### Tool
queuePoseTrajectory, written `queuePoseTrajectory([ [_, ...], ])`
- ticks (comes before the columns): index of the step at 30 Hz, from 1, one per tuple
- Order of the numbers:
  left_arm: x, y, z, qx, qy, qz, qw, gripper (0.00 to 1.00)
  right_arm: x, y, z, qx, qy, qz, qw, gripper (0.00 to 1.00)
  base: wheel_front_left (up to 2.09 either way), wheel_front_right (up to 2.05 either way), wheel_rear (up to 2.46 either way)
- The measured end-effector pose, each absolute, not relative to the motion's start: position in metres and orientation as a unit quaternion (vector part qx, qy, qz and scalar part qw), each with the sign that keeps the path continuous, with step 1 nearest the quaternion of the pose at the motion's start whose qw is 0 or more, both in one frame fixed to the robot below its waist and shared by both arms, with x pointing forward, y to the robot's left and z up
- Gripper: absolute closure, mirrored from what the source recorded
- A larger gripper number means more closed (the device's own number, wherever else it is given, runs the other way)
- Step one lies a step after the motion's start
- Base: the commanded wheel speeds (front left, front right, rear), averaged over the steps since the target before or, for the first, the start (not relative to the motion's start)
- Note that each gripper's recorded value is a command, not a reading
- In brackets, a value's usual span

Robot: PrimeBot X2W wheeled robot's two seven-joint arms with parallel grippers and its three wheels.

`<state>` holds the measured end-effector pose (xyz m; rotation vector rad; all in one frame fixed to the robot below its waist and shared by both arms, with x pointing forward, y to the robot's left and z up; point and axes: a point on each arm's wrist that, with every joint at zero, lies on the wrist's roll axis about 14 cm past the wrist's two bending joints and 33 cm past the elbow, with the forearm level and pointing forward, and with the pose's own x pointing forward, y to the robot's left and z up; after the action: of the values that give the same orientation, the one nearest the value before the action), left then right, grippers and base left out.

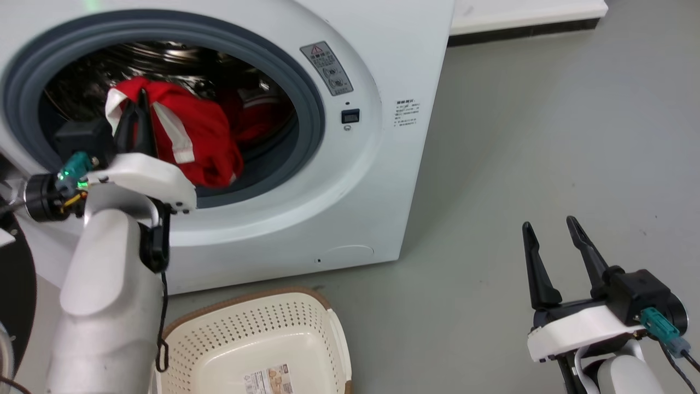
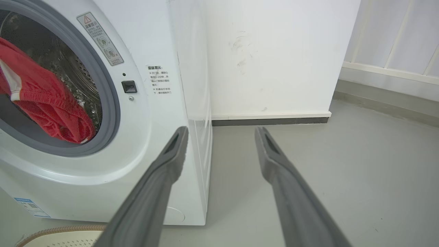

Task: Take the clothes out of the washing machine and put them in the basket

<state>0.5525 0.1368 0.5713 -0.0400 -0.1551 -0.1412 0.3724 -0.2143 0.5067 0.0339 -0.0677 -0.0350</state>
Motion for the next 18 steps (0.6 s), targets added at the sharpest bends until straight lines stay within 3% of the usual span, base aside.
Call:
queuePoseTrajectory([
  [18, 0.419, 0.14, 0.64, -0.055, -0.228, -0.063, 0.97, 1.0, 0.351, -0.195, 0.528, 0.016, -0.05, 0.011, 0.999, 0.0, 0.0, 0.0, 0.0],
])
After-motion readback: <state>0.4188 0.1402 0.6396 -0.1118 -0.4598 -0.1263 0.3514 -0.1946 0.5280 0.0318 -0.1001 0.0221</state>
